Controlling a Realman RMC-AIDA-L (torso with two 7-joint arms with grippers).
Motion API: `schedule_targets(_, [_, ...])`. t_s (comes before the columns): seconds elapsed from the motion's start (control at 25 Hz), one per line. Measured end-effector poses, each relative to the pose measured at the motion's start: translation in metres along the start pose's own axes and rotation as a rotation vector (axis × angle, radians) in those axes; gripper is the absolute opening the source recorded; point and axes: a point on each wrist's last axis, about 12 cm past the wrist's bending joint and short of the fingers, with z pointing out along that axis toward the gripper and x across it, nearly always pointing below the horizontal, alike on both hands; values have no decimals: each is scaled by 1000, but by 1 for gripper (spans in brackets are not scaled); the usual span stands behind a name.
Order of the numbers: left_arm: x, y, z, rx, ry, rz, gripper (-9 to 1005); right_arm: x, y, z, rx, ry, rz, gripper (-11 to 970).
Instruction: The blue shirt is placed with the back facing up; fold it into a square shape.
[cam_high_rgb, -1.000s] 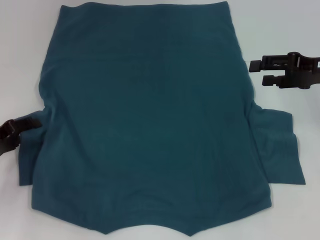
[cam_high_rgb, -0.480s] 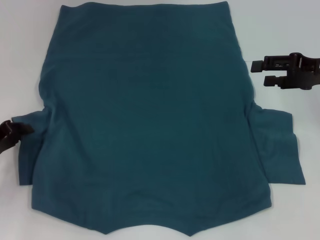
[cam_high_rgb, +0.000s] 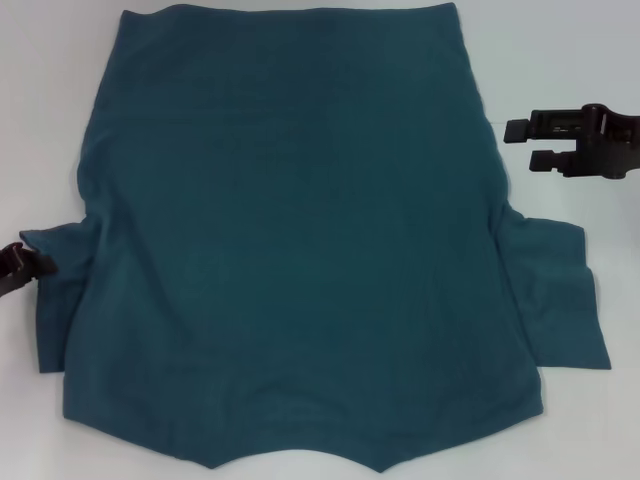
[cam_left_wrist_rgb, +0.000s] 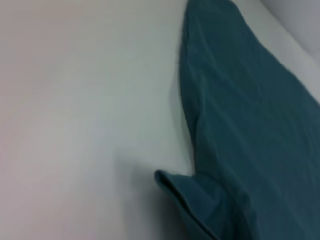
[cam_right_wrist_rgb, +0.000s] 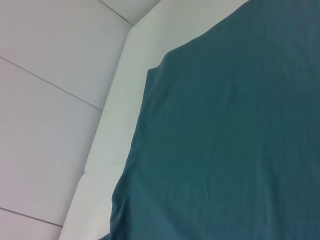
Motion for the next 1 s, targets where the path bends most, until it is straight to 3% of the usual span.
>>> schedule_targets(0.56, [-41, -20, -5, -160, 44, 326, -1, 0, 1, 0, -3, 0, 0, 807])
schedule_targets(1.0, [-71, -31, -10, -319, 88, 476, 0, 0, 1, 0, -4, 1, 1, 807])
